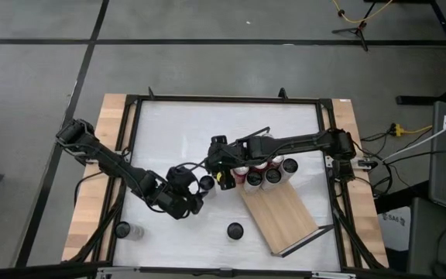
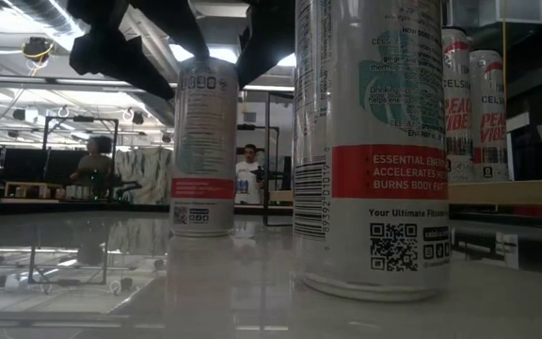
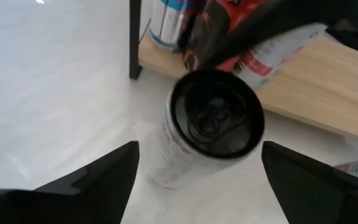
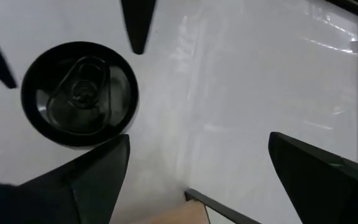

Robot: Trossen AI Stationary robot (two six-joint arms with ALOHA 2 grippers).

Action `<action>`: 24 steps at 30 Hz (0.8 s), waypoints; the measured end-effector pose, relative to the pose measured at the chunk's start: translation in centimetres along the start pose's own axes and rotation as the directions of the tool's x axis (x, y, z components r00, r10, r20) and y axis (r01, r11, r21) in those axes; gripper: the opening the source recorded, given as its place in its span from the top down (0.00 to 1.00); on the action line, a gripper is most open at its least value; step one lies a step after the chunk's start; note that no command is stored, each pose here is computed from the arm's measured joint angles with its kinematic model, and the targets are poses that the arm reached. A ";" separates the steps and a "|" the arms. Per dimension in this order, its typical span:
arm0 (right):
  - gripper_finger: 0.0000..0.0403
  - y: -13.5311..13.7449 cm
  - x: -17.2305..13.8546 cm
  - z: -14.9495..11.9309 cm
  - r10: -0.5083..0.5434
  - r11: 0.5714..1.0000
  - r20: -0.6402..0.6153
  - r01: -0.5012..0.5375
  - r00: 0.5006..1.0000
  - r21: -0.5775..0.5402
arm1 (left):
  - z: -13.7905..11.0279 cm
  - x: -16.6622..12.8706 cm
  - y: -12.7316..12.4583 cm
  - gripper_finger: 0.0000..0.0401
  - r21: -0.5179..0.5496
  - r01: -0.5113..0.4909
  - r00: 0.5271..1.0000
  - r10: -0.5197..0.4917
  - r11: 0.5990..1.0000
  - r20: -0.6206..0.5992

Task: Place canned beverage on shelf
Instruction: Put the white pink soda can on the shelf aligned with the other white pink soda cans

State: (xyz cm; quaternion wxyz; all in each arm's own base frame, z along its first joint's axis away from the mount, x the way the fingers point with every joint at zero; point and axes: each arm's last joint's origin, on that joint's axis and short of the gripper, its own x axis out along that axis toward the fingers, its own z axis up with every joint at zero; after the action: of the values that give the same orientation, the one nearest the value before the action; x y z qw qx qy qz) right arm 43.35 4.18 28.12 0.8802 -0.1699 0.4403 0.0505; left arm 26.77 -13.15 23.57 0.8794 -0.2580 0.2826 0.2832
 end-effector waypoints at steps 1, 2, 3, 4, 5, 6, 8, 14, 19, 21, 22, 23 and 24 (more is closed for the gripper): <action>0.07 0.0 0.0 0.0 0.007 1.000 0.002 -0.007 1.000 0.000 | 0.0 0.0 0.0 0.17 0.001 -0.004 1.000 0.004 1.000 0.005; 0.07 0.0 0.0 0.0 0.012 1.000 0.002 -0.012 1.000 0.000 | 0.0 0.0 0.1 0.17 0.003 -0.007 1.000 0.007 1.000 0.007; 0.07 0.0 0.0 0.0 0.012 1.000 0.002 -0.012 1.000 0.000 | 0.0 0.0 0.1 0.17 0.005 -0.010 1.000 0.010 1.000 0.009; 0.07 0.0 0.0 0.0 0.012 1.000 0.003 -0.012 1.000 0.000 | 0.0 0.0 0.1 0.17 0.006 -0.013 1.000 0.013 1.000 0.011; 0.07 0.0 0.0 0.0 0.012 1.000 0.002 -0.012 1.000 0.000 | 0.0 0.0 0.1 0.17 0.010 -0.016 1.000 0.016 1.000 0.010; 0.07 0.0 0.0 0.0 0.012 1.000 0.003 -0.012 1.000 0.000 | 0.0 0.0 0.2 0.17 0.014 -0.021 1.000 0.021 1.000 0.009; 0.07 0.0 0.0 0.0 0.012 1.000 0.003 -0.012 1.000 0.000 | -0.1 0.0 0.3 0.17 0.026 -0.033 0.999 0.033 0.999 0.004; 0.07 0.0 0.0 0.0 0.012 1.000 0.002 -0.012 1.000 0.000 | -0.1 0.0 0.5 0.17 0.045 -0.049 0.999 0.049 0.998 -0.001; 0.07 0.0 0.0 0.0 0.013 1.000 0.001 -0.013 1.000 -0.001 | -0.2 0.0 0.5 0.17 0.051 -0.051 0.999 0.051 0.997 -0.003; 0.07 0.0 0.0 0.0 0.014 1.000 -0.001 -0.014 1.000 -0.002 | -0.2 0.0 0.6 0.17 0.057 -0.057 0.998 0.057 0.997 -0.009; 0.07 0.1 0.0 -0.1 0.015 1.000 -0.004 -0.015 1.000 -0.003 | -0.2 0.0 0.7 0.17 0.062 -0.059 0.998 0.061 0.996 -0.019; 0.07 0.1 0.0 -0.1 0.018 1.000 -0.009 -0.018 1.000 -0.004 | -0.3 0.0 0.7 0.17 0.066 -0.060 0.998 0.062 0.996 -0.031; 0.07 0.1 0.0 -0.2 0.020 1.000 -0.016 -0.020 1.000 -0.005 | -0.3 0.0 0.8 0.17 0.069 -0.061 0.997 0.064 0.996 -0.045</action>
State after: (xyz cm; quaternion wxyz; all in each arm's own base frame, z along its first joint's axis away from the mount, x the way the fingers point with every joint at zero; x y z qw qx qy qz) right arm 43.17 4.20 28.02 0.8756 -0.1680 0.4490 0.0588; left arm 26.11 -12.82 23.13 0.8715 -0.2257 0.3206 0.2946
